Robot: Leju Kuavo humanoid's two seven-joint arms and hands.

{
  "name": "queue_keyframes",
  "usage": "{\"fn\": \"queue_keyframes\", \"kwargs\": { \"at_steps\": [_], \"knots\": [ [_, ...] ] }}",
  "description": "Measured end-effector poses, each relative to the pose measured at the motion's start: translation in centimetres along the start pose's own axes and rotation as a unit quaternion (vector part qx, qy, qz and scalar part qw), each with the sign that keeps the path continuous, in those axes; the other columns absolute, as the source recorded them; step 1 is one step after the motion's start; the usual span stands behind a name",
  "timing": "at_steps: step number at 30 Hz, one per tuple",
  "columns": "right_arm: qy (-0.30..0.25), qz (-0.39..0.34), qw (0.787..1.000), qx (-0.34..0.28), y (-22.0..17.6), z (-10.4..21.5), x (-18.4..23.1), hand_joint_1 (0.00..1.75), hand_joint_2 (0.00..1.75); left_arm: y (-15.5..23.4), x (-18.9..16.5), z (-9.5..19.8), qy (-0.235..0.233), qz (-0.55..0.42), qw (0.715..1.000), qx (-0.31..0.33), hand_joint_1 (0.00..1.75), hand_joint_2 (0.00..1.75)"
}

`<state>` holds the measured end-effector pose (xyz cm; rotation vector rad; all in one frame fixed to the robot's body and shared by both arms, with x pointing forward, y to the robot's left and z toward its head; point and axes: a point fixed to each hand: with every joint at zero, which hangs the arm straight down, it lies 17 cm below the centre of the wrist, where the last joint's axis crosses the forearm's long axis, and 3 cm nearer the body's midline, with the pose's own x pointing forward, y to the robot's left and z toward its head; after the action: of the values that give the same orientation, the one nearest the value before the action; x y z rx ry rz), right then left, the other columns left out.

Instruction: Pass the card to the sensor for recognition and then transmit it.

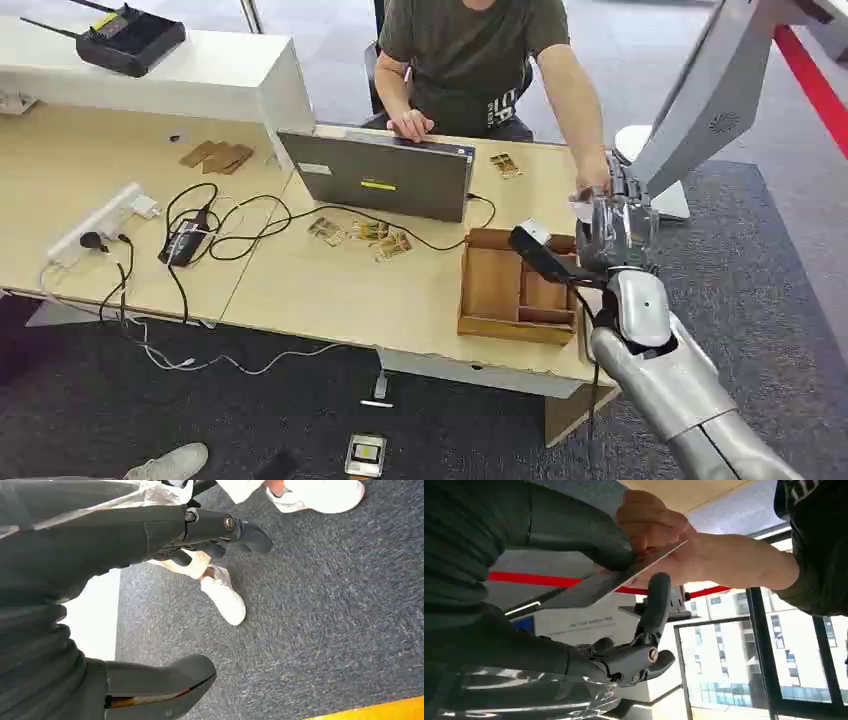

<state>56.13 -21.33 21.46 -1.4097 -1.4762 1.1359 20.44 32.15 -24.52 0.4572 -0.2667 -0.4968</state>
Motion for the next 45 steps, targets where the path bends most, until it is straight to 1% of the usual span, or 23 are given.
{"fn": "queue_keyframes", "kwargs": {
  "at_steps": [5, 9, 14, 19, 22, 27, 36, 45],
  "knots": [
    [0.003, -0.001, 1.000, 0.018, 0.9, 0.2, -0.1, 1.75, 1.75, 0.1, 0.3, 0.0, -0.002, -0.003, 1.000, -0.001, 0.00, 1.75],
    [0.010, -0.020, 0.999, 0.029, 1.6, 0.3, -0.2, 1.75, 1.75, 0.2, 0.4, 0.0, -0.003, -0.003, 1.000, -0.001, 0.00, 1.75],
    [0.019, -0.060, 0.998, 0.019, 1.3, 0.3, -0.4, 1.75, 1.75, 0.2, 0.3, 0.0, -0.002, -0.003, 1.000, 0.000, 0.00, 1.75],
    [0.033, -0.096, 0.995, 0.013, 1.5, 1.3, -1.2, 1.75, 1.75, 0.3, 0.1, -0.1, -0.002, -0.003, 1.000, 0.001, 0.00, 1.75],
    [0.047, -0.114, 0.992, 0.011, 2.1, 2.5, -2.5, 1.75, 1.75, 0.4, -0.1, -0.2, 0.000, -0.001, 1.000, 0.004, 0.00, 1.75],
    [0.063, -0.130, 0.989, 0.020, 3.9, 5.3, -4.0, 1.75, 1.75, 0.5, -1.0, -0.3, 0.004, 0.005, 1.000, 0.009, 0.00, 1.75],
    [0.079, -0.157, 0.983, 0.060, 7.7, 10.0, -4.7, 1.75, 1.75, 0.5, -2.7, -0.4, 0.016, 0.019, 1.000, 0.015, 0.00, 1.75],
    [0.088, -0.169, 0.979, 0.077, 9.2, 11.8, -4.9, 1.75, 1.75, 0.4, -3.3, -0.4, 0.022, 0.030, 0.999, 0.015, 0.00, 1.75]
  ]
}}
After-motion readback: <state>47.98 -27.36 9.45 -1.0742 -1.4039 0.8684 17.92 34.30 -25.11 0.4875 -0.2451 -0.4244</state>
